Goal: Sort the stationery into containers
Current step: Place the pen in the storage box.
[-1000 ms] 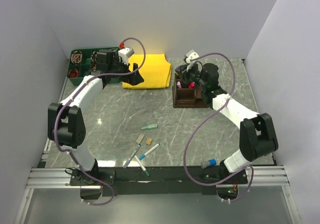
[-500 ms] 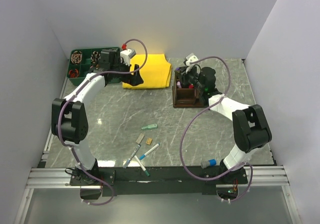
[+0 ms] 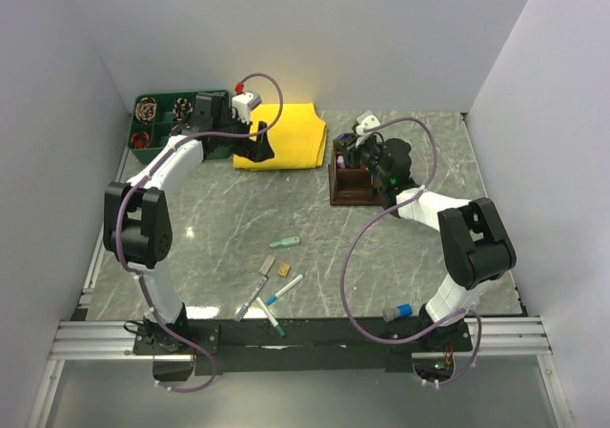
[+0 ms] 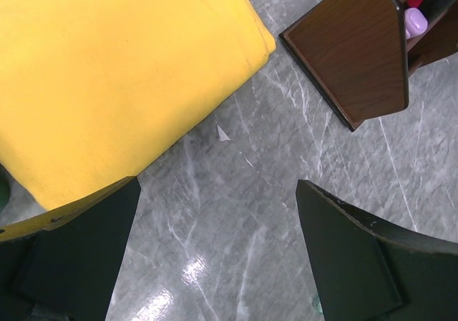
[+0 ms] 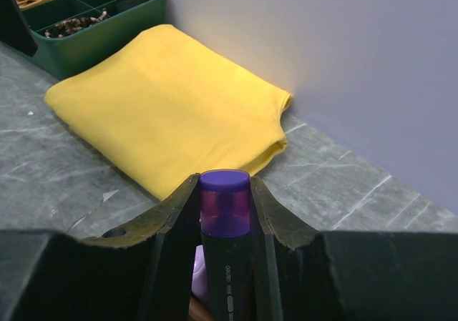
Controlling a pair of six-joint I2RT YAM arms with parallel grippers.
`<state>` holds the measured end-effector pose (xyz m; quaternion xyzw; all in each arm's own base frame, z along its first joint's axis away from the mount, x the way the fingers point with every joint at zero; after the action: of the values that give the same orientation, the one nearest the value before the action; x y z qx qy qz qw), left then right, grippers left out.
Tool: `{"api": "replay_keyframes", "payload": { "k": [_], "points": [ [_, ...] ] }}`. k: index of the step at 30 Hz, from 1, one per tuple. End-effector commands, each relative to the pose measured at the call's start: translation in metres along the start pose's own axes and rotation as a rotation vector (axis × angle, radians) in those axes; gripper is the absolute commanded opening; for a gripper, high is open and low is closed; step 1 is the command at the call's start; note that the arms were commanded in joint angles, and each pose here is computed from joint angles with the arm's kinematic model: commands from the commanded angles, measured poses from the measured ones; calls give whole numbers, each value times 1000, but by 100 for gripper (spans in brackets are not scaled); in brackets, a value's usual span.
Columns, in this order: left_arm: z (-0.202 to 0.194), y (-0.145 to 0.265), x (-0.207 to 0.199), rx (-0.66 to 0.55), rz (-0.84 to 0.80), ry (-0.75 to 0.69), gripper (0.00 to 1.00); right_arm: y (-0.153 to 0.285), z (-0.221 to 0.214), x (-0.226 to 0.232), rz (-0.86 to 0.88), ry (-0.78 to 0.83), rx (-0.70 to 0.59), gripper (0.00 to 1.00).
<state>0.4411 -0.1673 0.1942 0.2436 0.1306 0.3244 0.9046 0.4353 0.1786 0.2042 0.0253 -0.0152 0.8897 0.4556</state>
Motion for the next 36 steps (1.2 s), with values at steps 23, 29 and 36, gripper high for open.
{"api": "replay_keyframes", "payload": {
  "k": [23,29,36],
  "points": [
    [20,4,1,-47,5,-51,99,14,6,-10,-93,24,-10,41],
    [22,9,-5,-48,6,-63,99,21,13,-5,-86,10,4,58],
    [20,23,-31,-1,-49,-102,99,38,63,2,-101,4,-48,66]
  ]
}}
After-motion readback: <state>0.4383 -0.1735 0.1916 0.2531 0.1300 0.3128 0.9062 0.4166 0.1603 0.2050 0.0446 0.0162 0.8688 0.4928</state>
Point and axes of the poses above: each gripper's point midway between its finger pads, its own y axis back along the fingers, its own x axis along the line the jaws close on, z = x × y, the point moved 4 cm from there along y, back along the fingers, and after that the axes turned 13 degrees about -y, right-handed, at the moved point
